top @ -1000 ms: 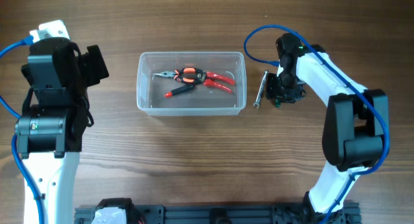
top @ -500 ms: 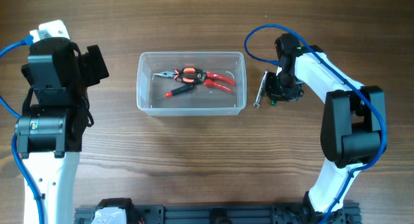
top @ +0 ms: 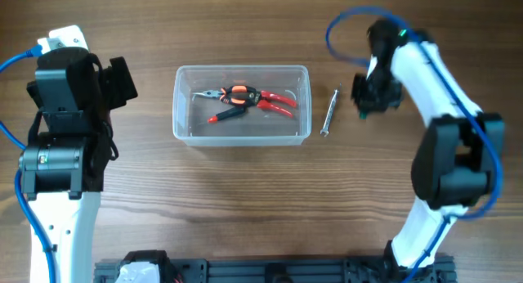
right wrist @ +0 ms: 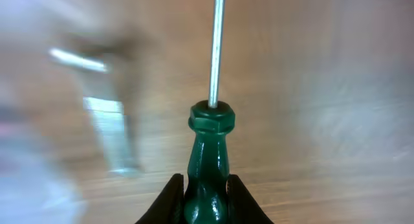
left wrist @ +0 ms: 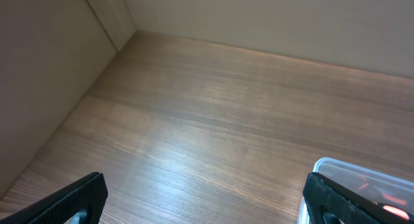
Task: Pack container
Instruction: 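Place the green screwdriver into the container and release, then grasp the silver wrench with the right gripper, then place the silver wrench into the container and release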
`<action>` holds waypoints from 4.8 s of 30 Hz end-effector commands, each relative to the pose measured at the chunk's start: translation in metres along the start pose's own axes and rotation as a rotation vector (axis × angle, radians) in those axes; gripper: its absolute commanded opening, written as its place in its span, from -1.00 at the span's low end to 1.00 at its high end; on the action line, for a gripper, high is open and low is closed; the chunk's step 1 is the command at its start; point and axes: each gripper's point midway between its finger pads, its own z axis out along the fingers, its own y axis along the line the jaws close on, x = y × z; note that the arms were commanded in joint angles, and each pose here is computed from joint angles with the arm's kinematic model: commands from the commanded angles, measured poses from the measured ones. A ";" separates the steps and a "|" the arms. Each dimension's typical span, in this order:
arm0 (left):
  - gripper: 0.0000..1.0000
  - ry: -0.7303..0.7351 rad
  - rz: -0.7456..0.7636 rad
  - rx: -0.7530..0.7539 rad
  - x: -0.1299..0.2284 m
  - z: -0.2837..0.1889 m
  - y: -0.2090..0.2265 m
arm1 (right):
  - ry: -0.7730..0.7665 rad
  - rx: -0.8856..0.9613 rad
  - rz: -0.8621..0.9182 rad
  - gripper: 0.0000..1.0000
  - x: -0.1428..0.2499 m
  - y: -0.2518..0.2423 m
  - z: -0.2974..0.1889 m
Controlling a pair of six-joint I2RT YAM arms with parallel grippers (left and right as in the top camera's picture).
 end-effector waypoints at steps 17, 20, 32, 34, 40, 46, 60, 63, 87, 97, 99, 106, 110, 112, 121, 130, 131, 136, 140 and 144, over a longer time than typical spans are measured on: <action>0.99 -0.005 -0.006 -0.012 -0.003 0.000 0.003 | -0.364 -0.172 -1.748 -0.91 0.109 0.241 -0.081; 0.99 -0.005 -0.007 -0.012 -0.003 0.000 0.003 | -0.239 -0.055 -1.766 -0.91 0.092 0.222 -0.034; 0.99 -0.005 -0.006 -0.012 -0.003 0.000 0.003 | -0.088 0.038 -1.695 -0.25 0.051 0.196 0.054; 1.00 -0.005 -0.006 -0.012 -0.003 0.000 0.003 | -0.088 0.040 -1.692 -0.11 0.051 0.196 0.054; 1.00 -0.005 -0.006 -0.012 -0.003 0.000 0.003 | -0.193 0.242 -1.343 -0.32 0.021 0.185 0.008; 0.99 -0.005 -0.006 -0.012 -0.003 0.000 0.003 | -0.453 0.260 -0.952 -0.12 -0.005 0.161 -0.096; 0.99 -0.005 -0.007 -0.012 -0.003 0.000 0.003 | -0.200 -0.166 -0.175 -0.03 0.000 0.096 -0.043; 0.99 -0.005 -0.007 -0.012 -0.003 0.000 0.003 | -0.131 -0.146 -0.078 -0.06 0.009 0.090 -0.008; 0.99 -0.005 -0.006 -0.012 -0.003 0.000 0.003 | -0.142 -0.013 0.182 -0.05 0.000 0.041 0.073; 1.00 -0.005 -0.006 -0.012 -0.003 0.000 0.003 | -0.099 0.015 0.191 -0.24 0.003 0.034 0.095; 0.99 -0.005 -0.007 -0.012 -0.003 0.000 0.003 | -0.082 0.025 0.192 -0.26 0.006 0.033 0.102; 1.00 -0.005 -0.006 -0.012 -0.003 0.000 0.003 | -0.074 0.026 0.173 -0.92 0.007 0.033 0.106; 1.00 -0.005 -0.006 -0.012 -0.003 0.000 0.003 | -0.076 0.002 0.058 -0.91 0.004 0.039 0.097; 1.00 -0.005 -0.006 -0.012 -0.003 0.000 0.003 | -0.095 -0.004 0.027 -0.91 0.001 0.041 0.084; 0.99 -0.005 -0.006 -0.012 -0.003 0.000 0.003 | -0.432 -0.101 -0.116 -0.91 -0.042 0.064 -0.055; 1.00 -0.005 -0.007 -0.012 -0.003 0.000 0.003 | -0.594 -0.415 -1.056 -0.92 0.054 0.200 -0.146; 0.99 -0.005 -0.006 -0.012 -0.003 0.000 0.003 | -0.595 -0.416 -1.174 -0.91 0.069 0.213 -0.141; 1.00 -0.005 -0.006 -0.012 -0.003 0.000 0.003 | -0.587 -0.409 -1.669 -0.91 0.122 0.261 -0.108; 1.00 -0.005 -0.006 -0.012 -0.003 0.000 0.003 | -0.585 -0.383 -1.948 -0.91 0.140 0.283 -0.075; 1.00 -0.005 -0.006 -0.012 -0.003 0.000 0.003 | -0.551 -0.379 -2.017 -0.91 0.137 0.294 -0.042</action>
